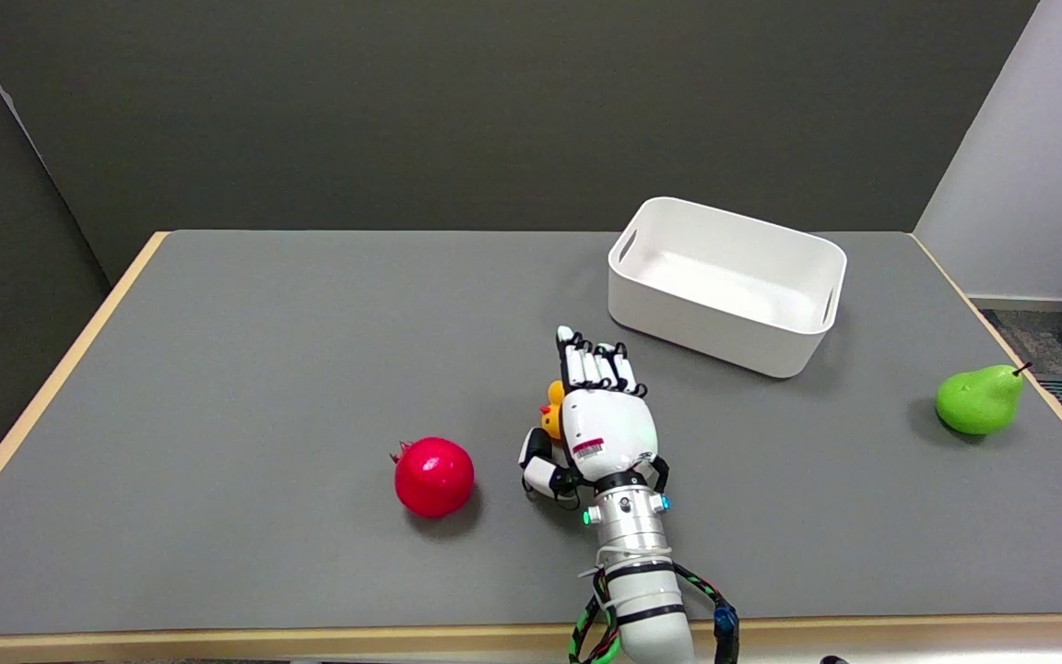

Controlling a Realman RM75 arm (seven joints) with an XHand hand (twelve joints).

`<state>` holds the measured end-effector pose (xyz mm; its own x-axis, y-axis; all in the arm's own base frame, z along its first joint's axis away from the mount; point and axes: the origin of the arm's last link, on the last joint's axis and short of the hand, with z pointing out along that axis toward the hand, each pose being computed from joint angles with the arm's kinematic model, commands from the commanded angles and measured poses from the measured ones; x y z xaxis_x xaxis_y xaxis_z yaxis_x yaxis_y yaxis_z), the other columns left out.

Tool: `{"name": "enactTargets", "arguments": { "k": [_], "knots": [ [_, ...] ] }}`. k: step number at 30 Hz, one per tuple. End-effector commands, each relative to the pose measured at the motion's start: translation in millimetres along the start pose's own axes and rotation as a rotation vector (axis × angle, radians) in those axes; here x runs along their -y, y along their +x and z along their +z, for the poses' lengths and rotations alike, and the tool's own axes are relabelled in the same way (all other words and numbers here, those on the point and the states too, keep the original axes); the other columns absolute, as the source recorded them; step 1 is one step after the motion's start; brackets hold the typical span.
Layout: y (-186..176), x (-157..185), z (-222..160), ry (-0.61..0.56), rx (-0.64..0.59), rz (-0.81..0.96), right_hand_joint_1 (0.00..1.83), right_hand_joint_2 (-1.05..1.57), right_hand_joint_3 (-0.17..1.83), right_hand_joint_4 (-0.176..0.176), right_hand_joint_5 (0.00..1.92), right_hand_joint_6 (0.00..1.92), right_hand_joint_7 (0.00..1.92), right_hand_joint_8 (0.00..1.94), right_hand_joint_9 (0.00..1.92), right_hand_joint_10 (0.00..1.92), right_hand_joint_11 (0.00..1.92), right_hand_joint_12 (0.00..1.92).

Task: Pick up the yellow duck.

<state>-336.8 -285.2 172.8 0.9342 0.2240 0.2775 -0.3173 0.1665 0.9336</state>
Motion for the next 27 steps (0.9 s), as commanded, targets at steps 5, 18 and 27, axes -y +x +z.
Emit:
{"name": "enactTargets", "arguments": {
  "k": [5, 18, 27],
  "knots": [
    [-3.8, -5.5, -0.8, -0.03, 0.03, 0.021, 0.95, 0.72, 0.99, -0.176, 0.03, 0.2, 0.14, 0.74, 0.15, 0.83, 0.0, 0.55],
    [-4.3, -5.9, 0.1, -0.035, 0.035, 0.025, 0.96, 0.72, 0.99, -0.176, 0.02, 0.2, 0.12, 0.7, 0.14, 0.81, 0.0, 0.52],
    [0.6, -4.9, 4.7, -0.02, -0.007, -0.005, 1.2, 0.91, 0.86, -0.176, 0.09, 0.32, 0.0, 1.56, 0.13, 1.66, 0.0, 0.61]
  ]
}}
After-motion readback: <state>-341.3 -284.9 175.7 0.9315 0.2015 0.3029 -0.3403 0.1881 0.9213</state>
